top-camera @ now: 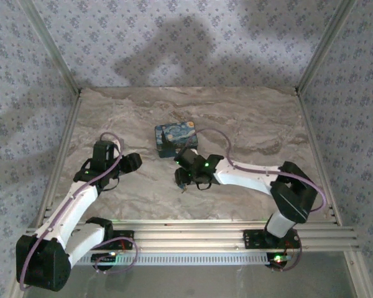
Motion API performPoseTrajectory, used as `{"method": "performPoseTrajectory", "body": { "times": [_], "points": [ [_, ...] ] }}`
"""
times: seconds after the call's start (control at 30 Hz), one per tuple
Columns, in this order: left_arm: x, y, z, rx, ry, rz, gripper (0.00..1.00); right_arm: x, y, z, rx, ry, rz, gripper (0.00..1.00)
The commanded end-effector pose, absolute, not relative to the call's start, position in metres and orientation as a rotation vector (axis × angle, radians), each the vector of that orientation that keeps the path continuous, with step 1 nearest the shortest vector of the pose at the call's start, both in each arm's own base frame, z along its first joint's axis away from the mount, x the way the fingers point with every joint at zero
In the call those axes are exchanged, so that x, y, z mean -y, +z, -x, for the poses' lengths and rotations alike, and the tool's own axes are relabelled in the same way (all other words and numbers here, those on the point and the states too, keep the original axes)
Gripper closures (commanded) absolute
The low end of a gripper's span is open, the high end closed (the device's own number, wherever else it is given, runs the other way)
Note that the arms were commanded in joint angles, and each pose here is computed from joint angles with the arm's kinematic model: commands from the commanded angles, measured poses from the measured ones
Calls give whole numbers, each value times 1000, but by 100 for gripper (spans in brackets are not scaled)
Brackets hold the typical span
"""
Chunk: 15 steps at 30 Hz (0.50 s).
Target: Unlock the padlock with the key
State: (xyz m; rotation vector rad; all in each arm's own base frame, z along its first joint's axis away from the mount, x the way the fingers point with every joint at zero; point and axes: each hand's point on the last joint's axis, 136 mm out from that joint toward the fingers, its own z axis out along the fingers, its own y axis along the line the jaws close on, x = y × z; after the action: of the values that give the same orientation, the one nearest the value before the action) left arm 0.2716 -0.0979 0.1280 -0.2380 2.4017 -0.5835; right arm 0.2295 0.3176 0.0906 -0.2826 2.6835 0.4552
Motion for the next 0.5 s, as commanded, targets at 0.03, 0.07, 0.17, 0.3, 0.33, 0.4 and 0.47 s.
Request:
{"method": "performPoseTrajectory", "body": {
  "times": [0.03, 0.07, 0.17, 0.3, 0.33, 0.4, 0.47],
  "points": [
    [96, 135, -273, -2408, -560, 201, 39, -292, 124, -240, -2603, 414, 199, 42],
    [96, 138, -274, -2405, -552, 196, 37, -286, 130, -242, -2588, 406, 199, 40],
    [93, 146, -277, -2392, -525, 179, 21, -263, 150, -250, -2534, 346, 194, 33],
    [89, 163, -283, -2363, -493, 135, 2, -217, 177, -261, -2445, 222, 145, 4],
    [86, 167, -286, -2355, -473, 137, 2, -207, 184, -264, -2416, 190, 165, 0],
    [75, 181, -294, -2336, -392, 139, 2, -181, 196, -271, -2334, 106, 180, 0],
    [61, 198, -304, -2319, -265, 127, 2, -154, 210, -284, -2230, 12, 151, 0]
  ]
}}
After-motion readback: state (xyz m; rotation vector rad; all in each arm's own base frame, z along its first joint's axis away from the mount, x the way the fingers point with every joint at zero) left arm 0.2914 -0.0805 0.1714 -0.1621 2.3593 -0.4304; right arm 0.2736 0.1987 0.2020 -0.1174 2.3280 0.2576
